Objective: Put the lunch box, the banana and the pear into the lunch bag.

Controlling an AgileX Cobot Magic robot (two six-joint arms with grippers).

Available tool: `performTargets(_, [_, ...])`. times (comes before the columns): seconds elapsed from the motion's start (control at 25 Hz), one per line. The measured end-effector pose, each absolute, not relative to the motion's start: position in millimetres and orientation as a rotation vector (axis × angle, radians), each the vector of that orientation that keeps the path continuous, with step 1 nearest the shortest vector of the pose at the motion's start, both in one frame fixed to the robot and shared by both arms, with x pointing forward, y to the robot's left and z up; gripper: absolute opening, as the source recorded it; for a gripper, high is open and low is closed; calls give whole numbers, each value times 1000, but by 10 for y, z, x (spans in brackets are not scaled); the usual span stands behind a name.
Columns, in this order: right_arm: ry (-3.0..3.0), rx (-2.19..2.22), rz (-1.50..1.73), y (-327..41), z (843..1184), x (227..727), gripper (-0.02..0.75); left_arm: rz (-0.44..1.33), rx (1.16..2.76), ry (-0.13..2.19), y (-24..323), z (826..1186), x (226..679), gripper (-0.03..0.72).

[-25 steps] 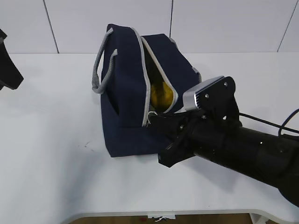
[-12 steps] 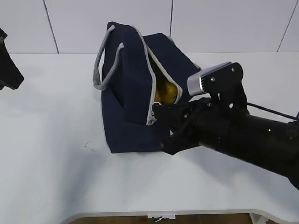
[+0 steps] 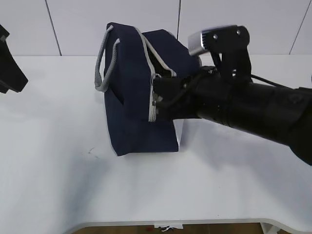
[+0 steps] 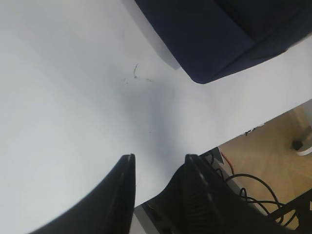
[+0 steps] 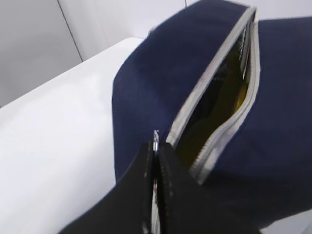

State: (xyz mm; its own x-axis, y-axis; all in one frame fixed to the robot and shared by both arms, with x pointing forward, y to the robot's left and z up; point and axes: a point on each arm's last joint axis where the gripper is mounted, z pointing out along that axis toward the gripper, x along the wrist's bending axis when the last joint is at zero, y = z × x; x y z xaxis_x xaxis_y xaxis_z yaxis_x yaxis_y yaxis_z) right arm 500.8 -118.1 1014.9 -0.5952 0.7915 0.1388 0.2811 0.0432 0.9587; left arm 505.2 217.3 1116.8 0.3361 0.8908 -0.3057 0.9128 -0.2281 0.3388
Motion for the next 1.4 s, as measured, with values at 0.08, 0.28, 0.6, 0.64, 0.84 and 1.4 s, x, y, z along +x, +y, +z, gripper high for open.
performTargets(0.08, [1890, 1082, 1568, -1156, 10235, 5063, 1, -66, 2150, 1580, 2172, 11168, 5052, 258])
performTargets(0.28, [1873, 1084, 1556, -1101, 10443, 5170, 1, -66, 2150, 1580, 2172, 11168, 5052, 258])
performTargets(0.6, [1841, 1106, 1561, -1048, 10680, 5286, 1, -67, 2151, 1579, 2167, 11168, 5050, 258])
performTargets(0.64, [1840, 1111, 1557, -1038, 10706, 5309, 1, -67, 2153, 1576, 2161, 11168, 5048, 258])
performTargets(0.84, [1813, 1153, 1573, -973, 10847, 5431, 1, -76, 2180, 1539, 2081, 11168, 5022, 258])
performTargets(1.4, [1839, 1213, 1623, -538, 11094, 5590, 1, 13, 2108, 1446, 2006, 11219, 5107, 261])
